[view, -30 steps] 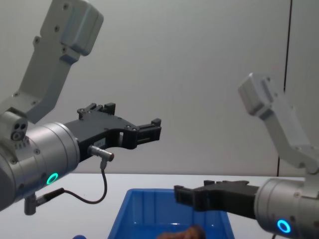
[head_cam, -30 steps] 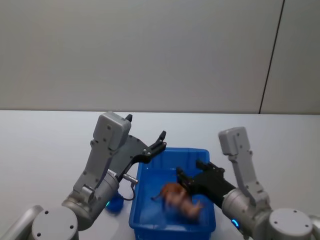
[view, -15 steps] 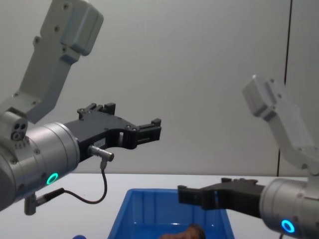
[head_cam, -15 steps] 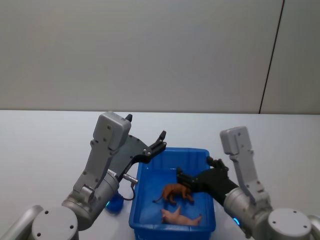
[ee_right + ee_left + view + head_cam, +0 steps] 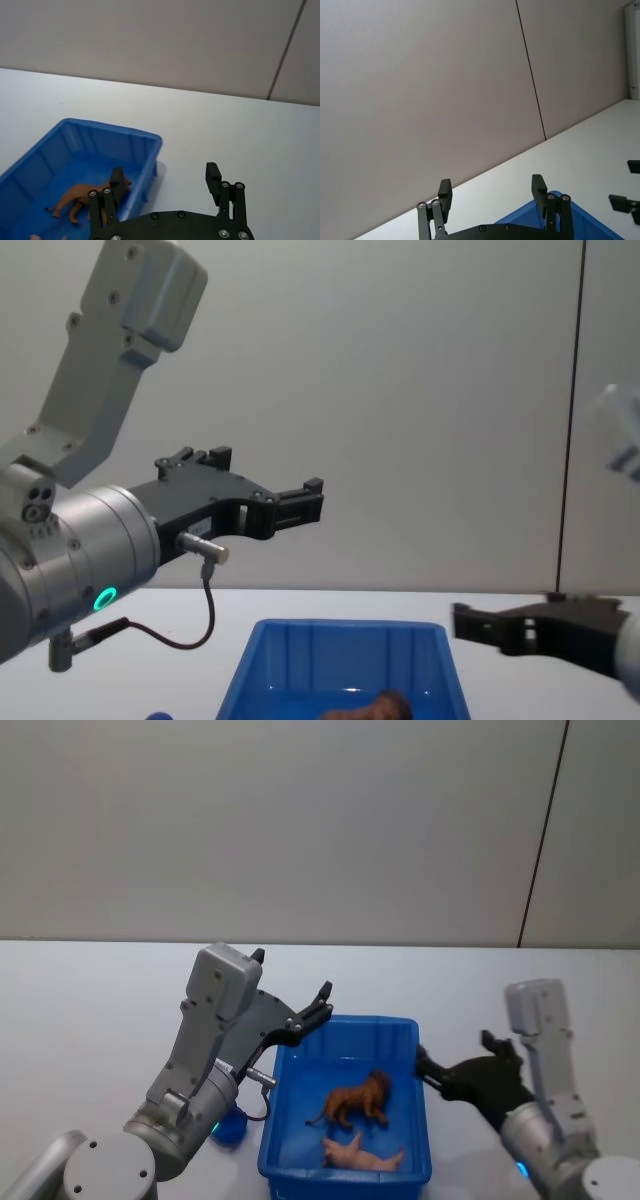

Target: Pick up the two dolls from the table and place them into the box.

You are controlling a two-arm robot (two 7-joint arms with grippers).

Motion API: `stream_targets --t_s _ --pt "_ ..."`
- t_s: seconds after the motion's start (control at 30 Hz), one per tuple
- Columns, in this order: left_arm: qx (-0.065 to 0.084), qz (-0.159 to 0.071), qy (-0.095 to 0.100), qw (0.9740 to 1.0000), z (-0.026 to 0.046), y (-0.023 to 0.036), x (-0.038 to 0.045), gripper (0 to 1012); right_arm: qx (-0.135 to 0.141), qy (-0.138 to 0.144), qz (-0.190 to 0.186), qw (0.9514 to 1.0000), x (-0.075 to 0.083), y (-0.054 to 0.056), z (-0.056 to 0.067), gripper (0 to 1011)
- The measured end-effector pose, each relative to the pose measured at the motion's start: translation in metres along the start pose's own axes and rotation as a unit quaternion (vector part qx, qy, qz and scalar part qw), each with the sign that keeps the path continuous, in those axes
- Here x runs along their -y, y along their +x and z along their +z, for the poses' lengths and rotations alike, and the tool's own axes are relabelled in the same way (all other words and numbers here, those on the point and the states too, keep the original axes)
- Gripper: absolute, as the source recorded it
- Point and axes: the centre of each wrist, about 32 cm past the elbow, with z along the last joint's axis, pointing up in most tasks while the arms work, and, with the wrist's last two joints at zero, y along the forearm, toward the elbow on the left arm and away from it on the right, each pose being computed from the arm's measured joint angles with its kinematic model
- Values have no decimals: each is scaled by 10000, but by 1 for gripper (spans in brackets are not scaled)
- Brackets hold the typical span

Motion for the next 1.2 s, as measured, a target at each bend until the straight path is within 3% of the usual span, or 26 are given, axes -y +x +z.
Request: stream_targets --t_s 0.37,0.6,0.87,1.2 --pt "-7 -6 16 10000 1 -3 2 1001 -41 23 -506 9987 147 141 -45 1001" --pt "-53 -3 152 9999 7 -11 0 1001 -48 25 -660 9978 194 183 -58 1001" --pt "-201 127 493 9985 10 -25 -27 1001 -51 32 -762 9971 226 209 -65 1001" --pt "-421 410 1094 9923 -47 -8 -120 1001 -56 33 -818 9966 242 225 -70 1001"
